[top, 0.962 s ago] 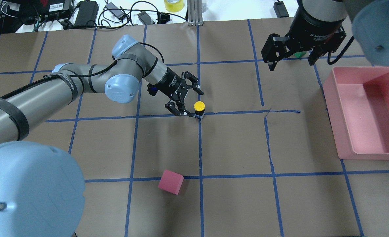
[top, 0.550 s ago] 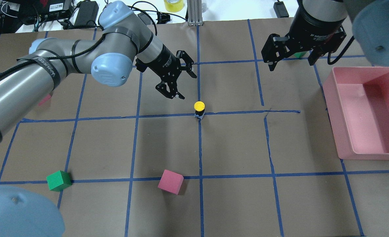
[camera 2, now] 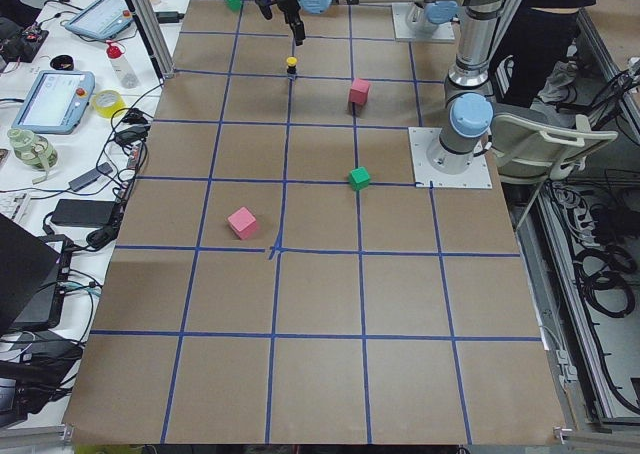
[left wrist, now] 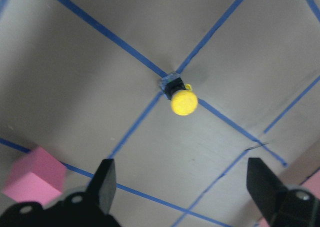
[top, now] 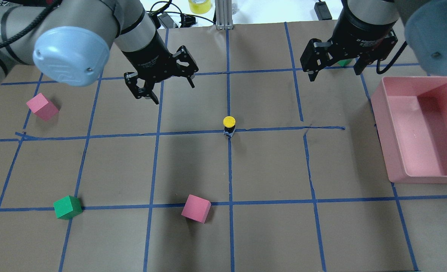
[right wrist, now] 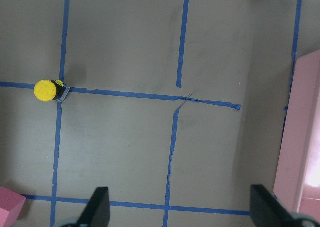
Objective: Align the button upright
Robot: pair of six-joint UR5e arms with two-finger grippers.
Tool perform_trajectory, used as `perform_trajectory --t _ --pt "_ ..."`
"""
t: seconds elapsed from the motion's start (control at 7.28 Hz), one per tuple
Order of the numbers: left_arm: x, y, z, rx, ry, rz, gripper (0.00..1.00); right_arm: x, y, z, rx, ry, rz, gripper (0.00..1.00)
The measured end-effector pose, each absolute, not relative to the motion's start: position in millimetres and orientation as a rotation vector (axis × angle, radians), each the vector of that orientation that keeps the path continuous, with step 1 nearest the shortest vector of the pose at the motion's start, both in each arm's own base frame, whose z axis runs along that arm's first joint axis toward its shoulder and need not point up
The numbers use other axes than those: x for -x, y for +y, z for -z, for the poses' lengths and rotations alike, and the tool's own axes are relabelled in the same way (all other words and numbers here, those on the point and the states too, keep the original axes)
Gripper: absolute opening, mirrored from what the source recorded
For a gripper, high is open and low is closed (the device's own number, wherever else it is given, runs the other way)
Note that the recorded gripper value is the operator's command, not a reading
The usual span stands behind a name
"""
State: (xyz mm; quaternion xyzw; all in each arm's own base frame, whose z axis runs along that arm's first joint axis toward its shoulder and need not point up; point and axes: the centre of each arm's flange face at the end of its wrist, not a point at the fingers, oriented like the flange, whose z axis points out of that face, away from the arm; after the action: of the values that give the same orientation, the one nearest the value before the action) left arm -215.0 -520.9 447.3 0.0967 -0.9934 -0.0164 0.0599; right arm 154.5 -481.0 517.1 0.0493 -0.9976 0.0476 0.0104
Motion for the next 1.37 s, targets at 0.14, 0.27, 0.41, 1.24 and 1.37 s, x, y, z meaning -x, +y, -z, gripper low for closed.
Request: perform_trajectory --t 0.14,0.27,0.41,1.24,1.37 --pt "202 -509 -467 -0.054 -3.080 -0.015 1.00 -154 -481 -517 -0.154 -3.113 -0.149 1.00" --pt "194 -499 -482 0.096 -3.105 -0.062 1.00 -154 -481 -517 -0.152 -3.113 -0.149 1.00" --pt "191 -489 -495 0.184 -3.106 -0.100 1.00 -155 -481 -517 -0.147 -3.114 -0.148 1.00" --pt "188 -471 -511 0.246 -3.113 -0.147 1.00 -155 -481 -518 -0.138 -3.116 -0.151 1.00" --pt "187 -470 -510 0.245 -3.115 -0.150 1.00 -155 -482 -518 -0.135 -3.116 -0.156 1.00"
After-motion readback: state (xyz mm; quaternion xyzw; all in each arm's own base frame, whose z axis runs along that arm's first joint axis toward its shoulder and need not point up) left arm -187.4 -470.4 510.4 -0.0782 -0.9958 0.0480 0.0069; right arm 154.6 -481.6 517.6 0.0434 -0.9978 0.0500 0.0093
